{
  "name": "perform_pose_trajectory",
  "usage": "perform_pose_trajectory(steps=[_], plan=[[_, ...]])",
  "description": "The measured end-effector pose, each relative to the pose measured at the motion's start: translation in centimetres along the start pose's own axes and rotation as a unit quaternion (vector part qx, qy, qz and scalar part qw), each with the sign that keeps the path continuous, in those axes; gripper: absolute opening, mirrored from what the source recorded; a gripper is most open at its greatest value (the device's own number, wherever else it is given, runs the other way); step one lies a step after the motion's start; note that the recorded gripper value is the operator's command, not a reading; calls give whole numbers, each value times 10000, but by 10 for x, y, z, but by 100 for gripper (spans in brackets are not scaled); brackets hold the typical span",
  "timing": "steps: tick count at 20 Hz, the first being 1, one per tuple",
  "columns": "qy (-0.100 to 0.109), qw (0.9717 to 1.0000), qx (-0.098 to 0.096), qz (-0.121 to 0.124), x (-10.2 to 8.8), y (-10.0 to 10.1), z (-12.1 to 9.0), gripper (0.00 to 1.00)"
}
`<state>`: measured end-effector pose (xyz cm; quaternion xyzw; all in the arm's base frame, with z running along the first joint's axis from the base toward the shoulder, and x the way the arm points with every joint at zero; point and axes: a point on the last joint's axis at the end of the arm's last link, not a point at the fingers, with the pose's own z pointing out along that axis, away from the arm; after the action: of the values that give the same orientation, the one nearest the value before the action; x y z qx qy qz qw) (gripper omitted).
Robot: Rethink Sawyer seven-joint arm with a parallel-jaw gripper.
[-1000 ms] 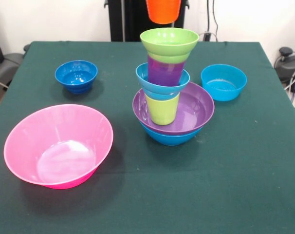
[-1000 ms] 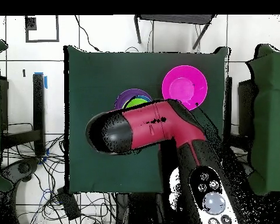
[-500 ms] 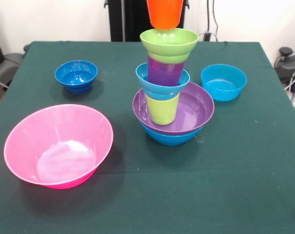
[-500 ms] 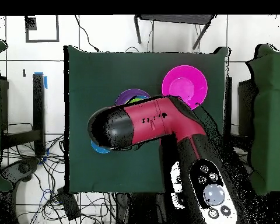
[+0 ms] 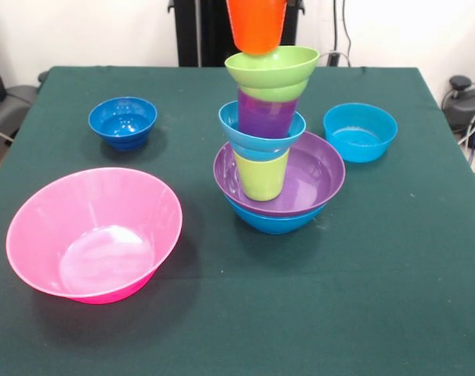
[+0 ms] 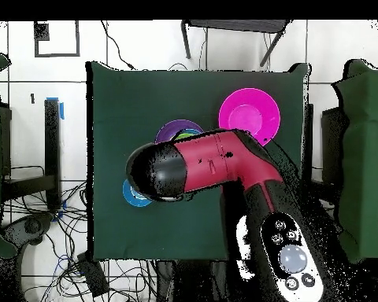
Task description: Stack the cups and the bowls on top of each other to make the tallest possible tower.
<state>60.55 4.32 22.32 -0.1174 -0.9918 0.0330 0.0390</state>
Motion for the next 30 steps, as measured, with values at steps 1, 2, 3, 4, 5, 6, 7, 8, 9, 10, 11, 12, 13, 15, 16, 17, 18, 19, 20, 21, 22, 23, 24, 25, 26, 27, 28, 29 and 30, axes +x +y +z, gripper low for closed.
perform_pose_trajectory(steps=[1, 2, 3, 4, 5, 6, 7, 8, 9, 10, 11, 12, 13, 15, 16, 17, 18, 19, 20, 21, 22, 23, 24, 25, 26, 27, 28, 29, 30], plan=[[1, 10000, 3, 4, 0, 0, 0, 0], [2, 10000, 8, 8, 0, -1, 0, 0], [0, 10000, 13, 13, 0, -1, 0, 0], [-4, 10000, 16, 12, 0, 0, 0, 0], [-8, 10000, 19, 11, 0, 0, 0, 0], [-10, 10000, 22, 9, 0, 1, 0, 0], [-16, 10000, 26, 3, 0, 2, 0, 0], [-21, 10000, 31, -4, 0, 3, -1, 0], [-27, 10000, 33, -14, 0, 5, -1, 0], [-30, 10000, 34, -21, 0, 6, -1, 0], [-34, 10000, 34, -29, 0, 7, -1, 0], [-36, 10000, 35, -35, 0, 8, -2, 0], [-43, 10000, 34, -53, 1, 10, -2, 0], [-48, 10000, 34, -59, 0, 11, -2, 0], [-51, 10000, 32, -58, 0, 11, -3, 0], [-52, 10000, 33, -57, 0, 11, -3, 0], [-59, 10000, 30, -54, -1, 11, -3, 0], [-61, 10000, 30, -54, -1, 11, -3, 0], [-68, 10000, 28, -51, -1, 11, -4, 0], [-72, 10000, 27, -50, -2, 11, -4, 0], [-78, 10000, 26, -47, -2, 11, -4, 0], [-82, 10000, 25, -46, -3, 11, -4, 0], [-98, 9999, 21, -40, -4, 11, -5, 0], [-104, 9999, 20, -38, -5, 11, -6, 0], [-116, 9999, 17, -32, -6, 11, -6, 0], [-128, 9999, 15, -27, -7, 11, -7, 0], [-138, 9999, 14, -23, -8, 10, -8, 0], [-144, 9999, 12, -19, -8, 10, -8, 0], [-159, 9999, 10, -10, -10, 10, -9, 0]])
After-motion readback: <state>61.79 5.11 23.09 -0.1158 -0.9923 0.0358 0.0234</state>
